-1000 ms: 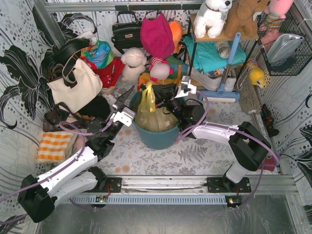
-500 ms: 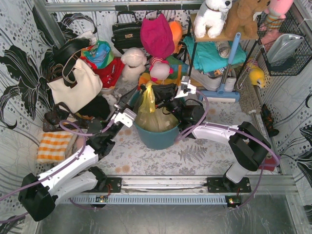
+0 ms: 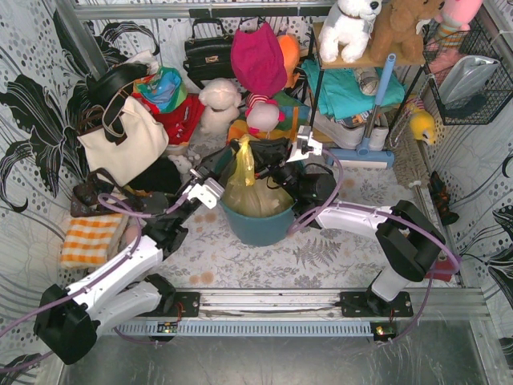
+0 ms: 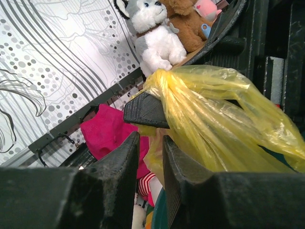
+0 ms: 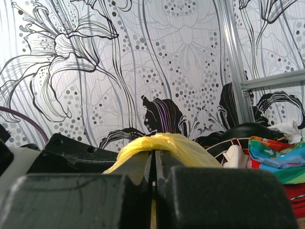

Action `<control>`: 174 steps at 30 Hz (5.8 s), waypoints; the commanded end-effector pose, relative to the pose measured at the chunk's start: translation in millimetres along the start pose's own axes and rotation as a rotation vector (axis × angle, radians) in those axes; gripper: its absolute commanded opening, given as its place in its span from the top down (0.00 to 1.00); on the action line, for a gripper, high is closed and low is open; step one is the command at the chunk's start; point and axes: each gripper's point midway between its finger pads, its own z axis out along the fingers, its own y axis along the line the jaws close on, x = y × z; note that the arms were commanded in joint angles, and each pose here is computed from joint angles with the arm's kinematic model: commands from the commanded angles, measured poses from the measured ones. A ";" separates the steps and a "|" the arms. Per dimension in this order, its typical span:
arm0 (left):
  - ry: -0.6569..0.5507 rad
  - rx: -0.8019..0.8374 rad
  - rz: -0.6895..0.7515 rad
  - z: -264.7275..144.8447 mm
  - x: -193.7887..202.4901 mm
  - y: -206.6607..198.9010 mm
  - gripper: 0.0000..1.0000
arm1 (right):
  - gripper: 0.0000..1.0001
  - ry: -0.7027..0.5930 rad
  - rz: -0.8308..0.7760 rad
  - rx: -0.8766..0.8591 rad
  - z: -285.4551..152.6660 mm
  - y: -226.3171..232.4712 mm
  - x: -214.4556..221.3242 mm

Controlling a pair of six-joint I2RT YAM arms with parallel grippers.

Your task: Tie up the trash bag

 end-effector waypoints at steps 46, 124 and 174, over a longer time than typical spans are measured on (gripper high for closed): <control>-0.070 -0.081 0.000 11.9 -27.0 35.6 1.00 | 0.86 -0.041 0.013 -0.053 0.9 22.0 -20.8; -0.113 -0.056 -0.007 17.8 -41.9 36.4 1.00 | 0.50 0.701 -0.369 0.139 -1.3 -12.3 -3.8; -0.009 -0.093 -0.474 63.1 -77.3 72.8 0.79 | 1.00 0.593 -0.365 0.123 5.7 -2.8 -21.2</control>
